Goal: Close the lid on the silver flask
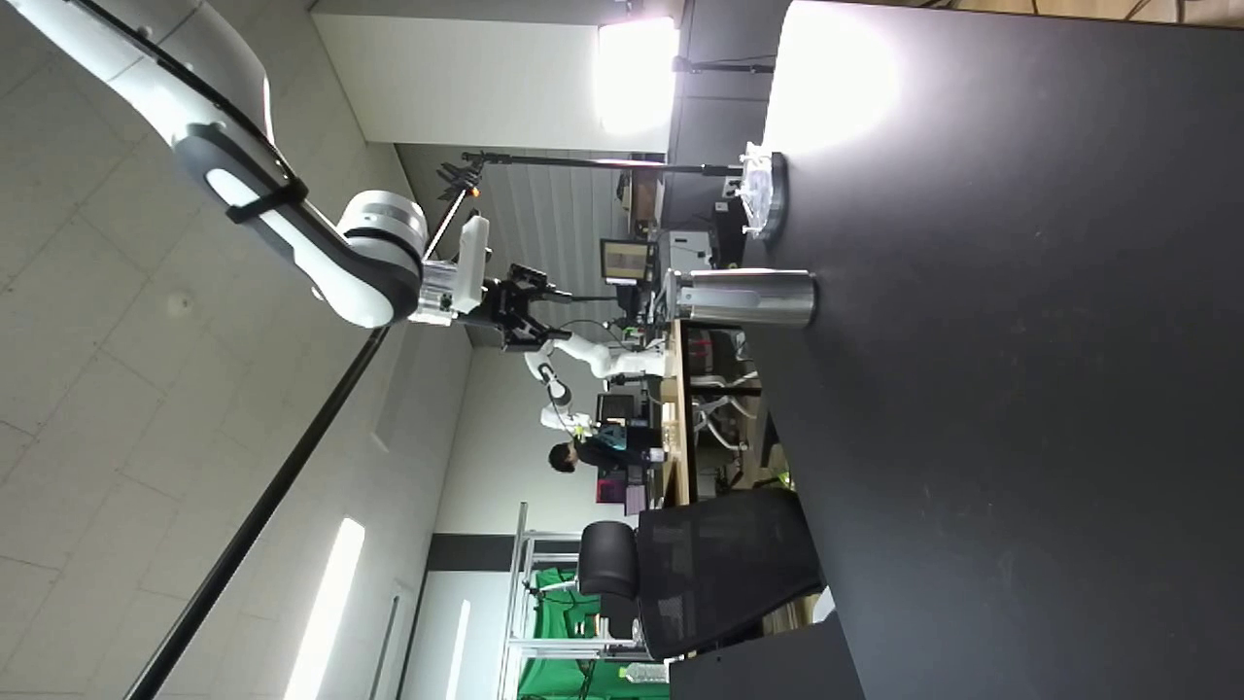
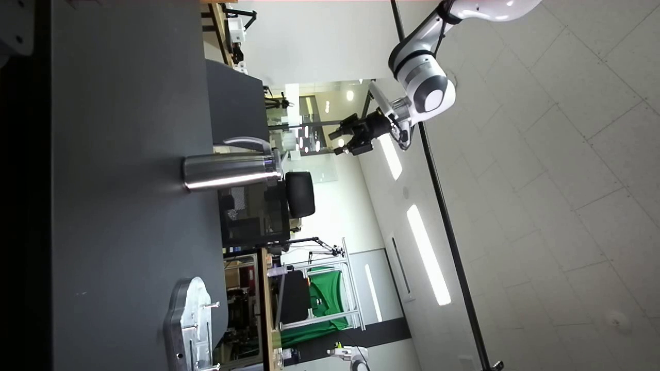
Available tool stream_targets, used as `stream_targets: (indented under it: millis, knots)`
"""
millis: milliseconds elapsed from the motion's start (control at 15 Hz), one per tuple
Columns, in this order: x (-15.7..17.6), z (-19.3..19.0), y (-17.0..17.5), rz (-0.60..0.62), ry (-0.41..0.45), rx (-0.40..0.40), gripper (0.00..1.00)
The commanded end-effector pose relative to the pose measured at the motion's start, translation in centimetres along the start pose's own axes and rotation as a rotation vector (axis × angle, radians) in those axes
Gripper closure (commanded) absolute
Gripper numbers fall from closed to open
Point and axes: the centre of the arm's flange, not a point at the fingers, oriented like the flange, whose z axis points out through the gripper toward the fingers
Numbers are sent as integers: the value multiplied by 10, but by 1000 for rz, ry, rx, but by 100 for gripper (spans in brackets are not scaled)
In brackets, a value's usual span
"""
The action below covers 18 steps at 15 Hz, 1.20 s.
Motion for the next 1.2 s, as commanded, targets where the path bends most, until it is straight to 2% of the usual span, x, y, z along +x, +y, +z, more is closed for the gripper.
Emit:
stream_targets:
  millis: [0, 333, 600, 1133]
  knots:
    - [36, 22, -16, 32, -41, -5, 63]
    - [57, 40, -5, 29, -190, -6, 97]
    - [65, 47, 12, 54, -294, -5, 100]
    - [65, 74, 29, 86, -416, -22, 100]
